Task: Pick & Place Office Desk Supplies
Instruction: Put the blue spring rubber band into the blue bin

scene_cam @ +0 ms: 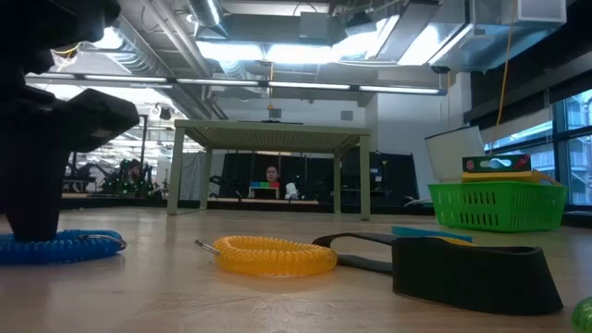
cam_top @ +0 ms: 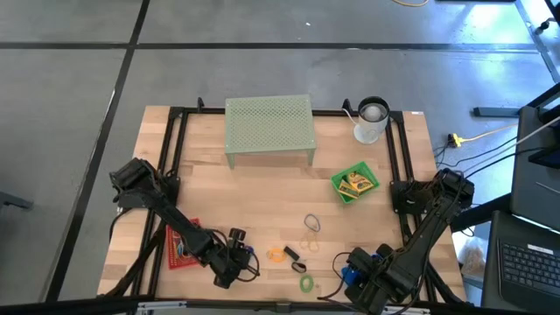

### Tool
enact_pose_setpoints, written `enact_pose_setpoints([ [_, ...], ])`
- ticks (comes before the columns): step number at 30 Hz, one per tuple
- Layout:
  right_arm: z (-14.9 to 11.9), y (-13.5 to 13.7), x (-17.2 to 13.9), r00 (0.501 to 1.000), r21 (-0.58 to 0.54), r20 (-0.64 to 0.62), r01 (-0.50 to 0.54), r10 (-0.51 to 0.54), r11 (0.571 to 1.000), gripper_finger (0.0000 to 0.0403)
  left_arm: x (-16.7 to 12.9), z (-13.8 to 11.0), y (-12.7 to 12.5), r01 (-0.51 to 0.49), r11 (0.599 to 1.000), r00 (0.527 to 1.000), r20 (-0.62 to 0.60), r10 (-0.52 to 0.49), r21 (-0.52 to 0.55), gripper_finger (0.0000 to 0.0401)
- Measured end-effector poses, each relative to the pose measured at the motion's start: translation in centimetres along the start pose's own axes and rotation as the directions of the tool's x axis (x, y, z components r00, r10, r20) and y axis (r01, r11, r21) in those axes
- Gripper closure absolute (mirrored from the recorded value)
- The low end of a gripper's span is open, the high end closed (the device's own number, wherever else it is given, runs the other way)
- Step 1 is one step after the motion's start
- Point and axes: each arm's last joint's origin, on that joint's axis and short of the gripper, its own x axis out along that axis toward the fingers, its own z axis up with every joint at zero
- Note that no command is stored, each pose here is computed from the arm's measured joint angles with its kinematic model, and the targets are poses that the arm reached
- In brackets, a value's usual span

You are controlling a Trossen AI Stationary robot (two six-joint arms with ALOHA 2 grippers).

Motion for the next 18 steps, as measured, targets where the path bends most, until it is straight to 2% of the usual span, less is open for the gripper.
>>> enact_pose_setpoints([
  [4, 0.0, 0.0, 0.0, 1.000, -0.002, 0.001, 0.000, 0.000, 1.000, 0.0227, 0.1, 0.2, 0.4, 0.013, 1.000, 1.000, -0.003, -0.013, -0.029, 0.0274],
  [12, 0.0, 0.0, 0.0, 1.000, -0.003, 0.001, 0.000, 0.000, 1.000, 0.0227, 0.3, 0.5, 1.1, 0.008, 0.999, 1.000, -0.005, -0.009, -0.036, 0.0384],
  [18, 0.0, 0.0, 0.0, 1.000, -0.035, 0.000, -0.004, 0.004, 0.999, 0.0227, -0.9, 1.6, 1.2, 0.018, 0.999, 0.999, 0.044, -0.019, 0.036, 0.0381],
])
